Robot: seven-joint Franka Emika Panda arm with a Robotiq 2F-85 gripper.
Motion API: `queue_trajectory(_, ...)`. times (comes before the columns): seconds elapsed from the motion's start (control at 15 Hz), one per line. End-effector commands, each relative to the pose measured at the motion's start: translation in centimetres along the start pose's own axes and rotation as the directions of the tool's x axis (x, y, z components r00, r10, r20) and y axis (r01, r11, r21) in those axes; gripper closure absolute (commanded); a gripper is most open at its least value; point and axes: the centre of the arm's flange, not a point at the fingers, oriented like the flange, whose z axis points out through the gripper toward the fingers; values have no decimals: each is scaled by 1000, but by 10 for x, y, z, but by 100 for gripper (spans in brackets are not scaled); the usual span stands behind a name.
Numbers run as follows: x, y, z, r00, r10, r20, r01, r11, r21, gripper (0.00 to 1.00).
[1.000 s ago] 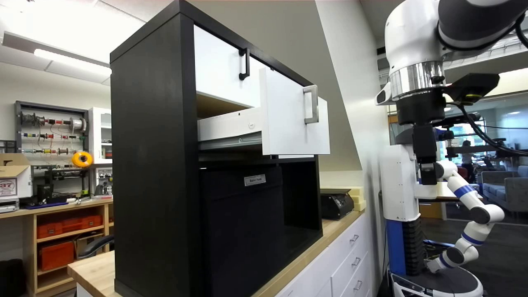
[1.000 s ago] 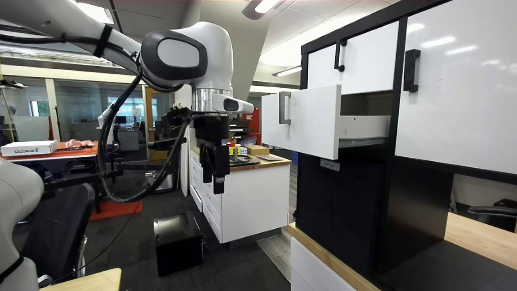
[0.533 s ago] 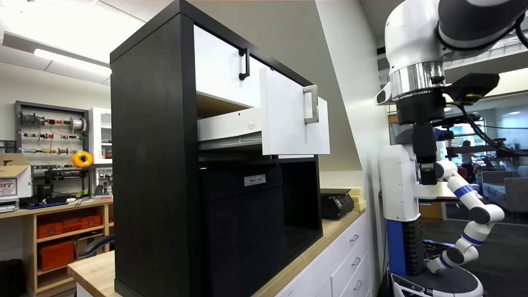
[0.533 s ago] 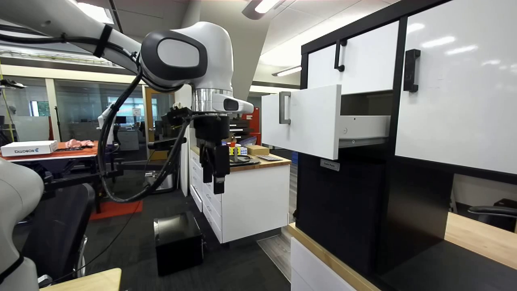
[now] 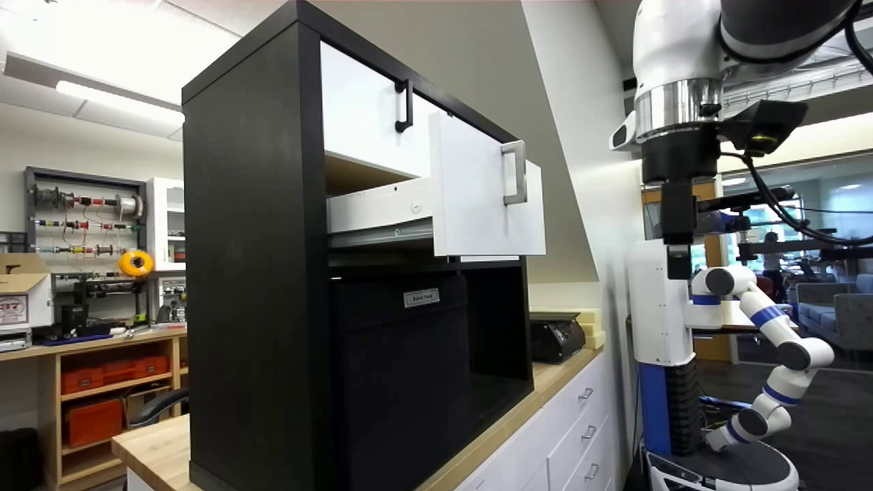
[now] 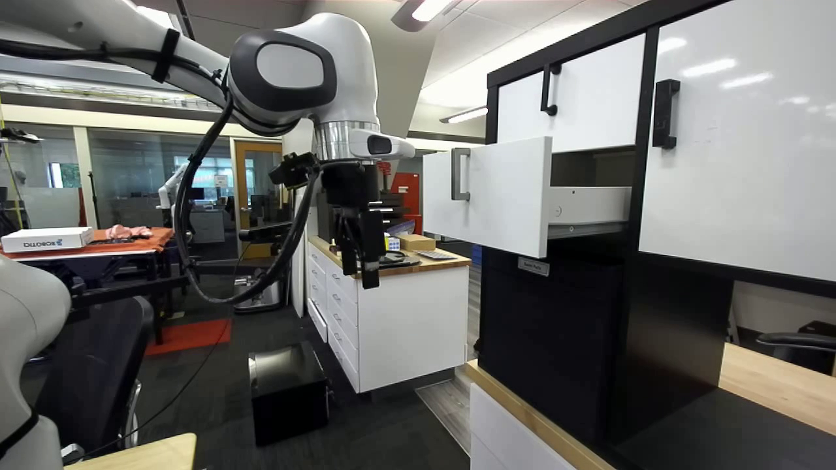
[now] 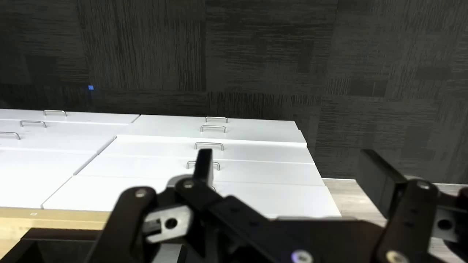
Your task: Close the bottom drawer
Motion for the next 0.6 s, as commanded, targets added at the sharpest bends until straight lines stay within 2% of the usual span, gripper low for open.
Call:
queue_trajectory(0.0, 15, 0, -26, 997, 29, -72, -30, 999, -13, 0)
queue_trajectory(0.27, 29, 2, -55, 981, 68, -182, -70, 998, -7, 0)
queue_trajectory(0.53, 44, 2, -80, 943, 104, -315, -108, 994, 4, 0)
